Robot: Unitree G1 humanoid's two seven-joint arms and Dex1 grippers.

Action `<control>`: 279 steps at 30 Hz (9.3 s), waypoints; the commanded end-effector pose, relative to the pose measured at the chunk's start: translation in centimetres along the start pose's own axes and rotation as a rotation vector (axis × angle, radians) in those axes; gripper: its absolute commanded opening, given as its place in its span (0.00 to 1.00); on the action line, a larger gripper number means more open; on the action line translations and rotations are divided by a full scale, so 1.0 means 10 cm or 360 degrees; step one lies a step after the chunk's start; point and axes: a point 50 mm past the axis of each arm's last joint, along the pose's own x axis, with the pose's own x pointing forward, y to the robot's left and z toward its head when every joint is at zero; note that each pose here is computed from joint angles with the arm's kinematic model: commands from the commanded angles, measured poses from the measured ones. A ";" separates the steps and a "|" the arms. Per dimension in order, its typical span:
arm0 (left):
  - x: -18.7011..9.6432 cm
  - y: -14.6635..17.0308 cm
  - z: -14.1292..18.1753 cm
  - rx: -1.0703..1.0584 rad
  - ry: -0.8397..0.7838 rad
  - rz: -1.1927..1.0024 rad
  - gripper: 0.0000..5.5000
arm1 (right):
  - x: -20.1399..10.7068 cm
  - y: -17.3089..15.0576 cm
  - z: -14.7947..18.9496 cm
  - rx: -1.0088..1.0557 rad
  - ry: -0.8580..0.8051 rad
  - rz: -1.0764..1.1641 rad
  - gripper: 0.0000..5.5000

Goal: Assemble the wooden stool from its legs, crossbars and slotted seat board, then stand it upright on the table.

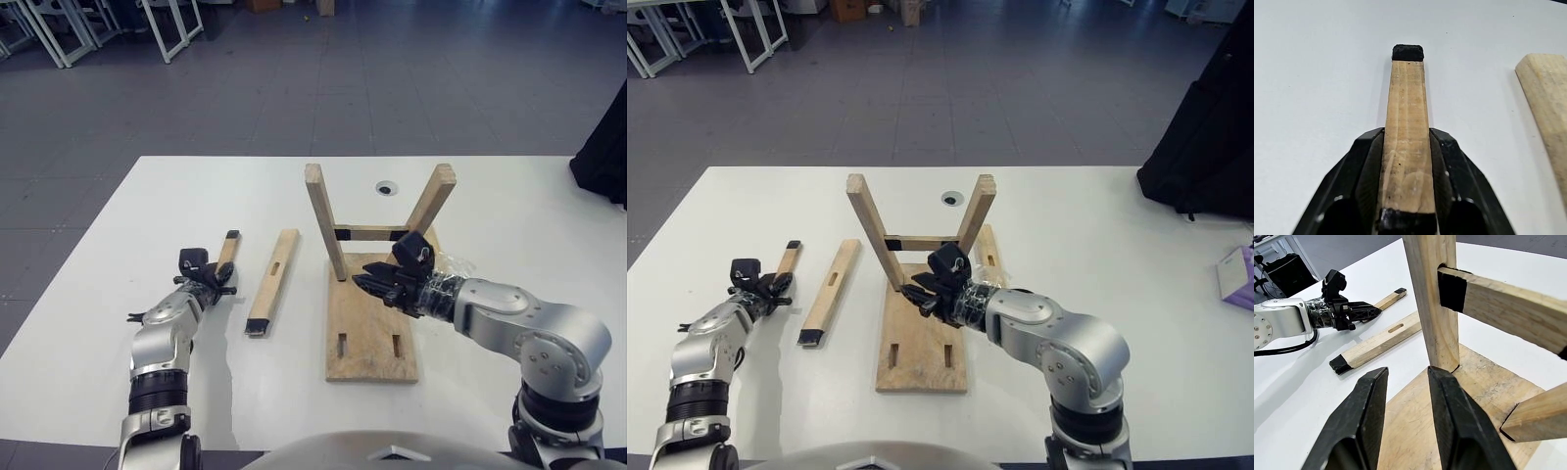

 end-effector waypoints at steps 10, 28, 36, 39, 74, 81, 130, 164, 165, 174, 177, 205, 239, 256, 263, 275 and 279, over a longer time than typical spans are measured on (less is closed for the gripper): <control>-0.76 -1.05 1.73 0.0150 -0.1422 -0.0604 0.24 | -0.08 -0.23 0.87 0.0223 -0.0645 0.0067 0.58; -0.70 -1.64 1.64 0.0368 -0.1359 -0.1055 0.24 | 0.21 -0.33 1.55 0.0658 -0.0874 0.0387 0.58; -0.71 -1.71 1.51 0.0478 -0.1257 -0.1168 0.24 | 0.23 -0.32 1.60 0.0732 -0.0886 0.0495 0.38; -0.70 -1.68 1.52 0.0504 -0.1252 -0.1154 0.24 | 0.19 -0.33 1.59 0.0743 -0.0877 0.0506 0.28; -0.14 -0.22 1.19 -0.0100 -0.0751 0.0356 0.65 | -0.21 -1.46 0.15 0.0653 -0.0886 -0.0950 0.07; -0.05 -0.28 0.98 -0.0001 -0.0646 0.0304 0.65 | 0.06 -1.60 -0.04 0.0663 -0.0827 -0.0969 0.07; -0.05 -0.36 0.65 -0.0050 -0.0444 0.0310 0.65 | 0.12 -1.34 -1.48 0.0301 -0.0185 -0.1374 0.07; -0.08 -0.37 0.62 -0.0066 -0.0457 0.0349 0.65 | -0.06 -1.76 0.24 0.0079 -0.0533 -0.1496 0.65; -0.07 -0.37 0.62 -0.0063 -0.0456 0.0341 0.65 | -0.04 -1.81 0.02 0.0134 -0.0435 -0.1522 0.65; -0.05 -0.36 0.67 -0.0037 -0.0453 0.0314 0.65 | -0.50 -1.58 0.73 0.0008 -0.1253 -0.1531 0.68; -0.09 -0.36 0.63 -0.0055 -0.0456 0.0317 0.65 | -0.70 -1.31 0.90 -0.0059 -0.1365 -0.1520 0.79; -0.12 -0.43 0.58 -0.0089 -0.0444 0.0326 0.65 | -0.46 -0.90 -1.64 0.0543 0.0540 -0.1553 0.66; -0.89 -1.06 1.94 -0.0587 -0.0362 -0.2576 0.78 | -0.36 0.00 1.01 0.0256 -0.0878 0.1025 0.36; -1.02 -1.07 2.00 -0.0800 -0.0340 -0.2751 0.48 | -0.18 0.08 0.87 0.0283 -0.0746 0.0934 0.36; -0.99 -1.08 2.02 -0.0834 -0.0397 -0.2660 0.44 | -0.18 0.10 0.79 0.0208 -0.0606 0.0942 0.50; -1.09 -0.79 2.10 -0.0633 -0.0536 -0.2390 0.40 | -0.60 -0.30 0.80 0.0073 -0.0631 0.0552 0.92; -1.15 -0.80 2.11 -0.0553 -0.0568 -0.2294 0.37 | -0.66 -0.40 0.56 0.0103 -0.0510 0.0393 1.00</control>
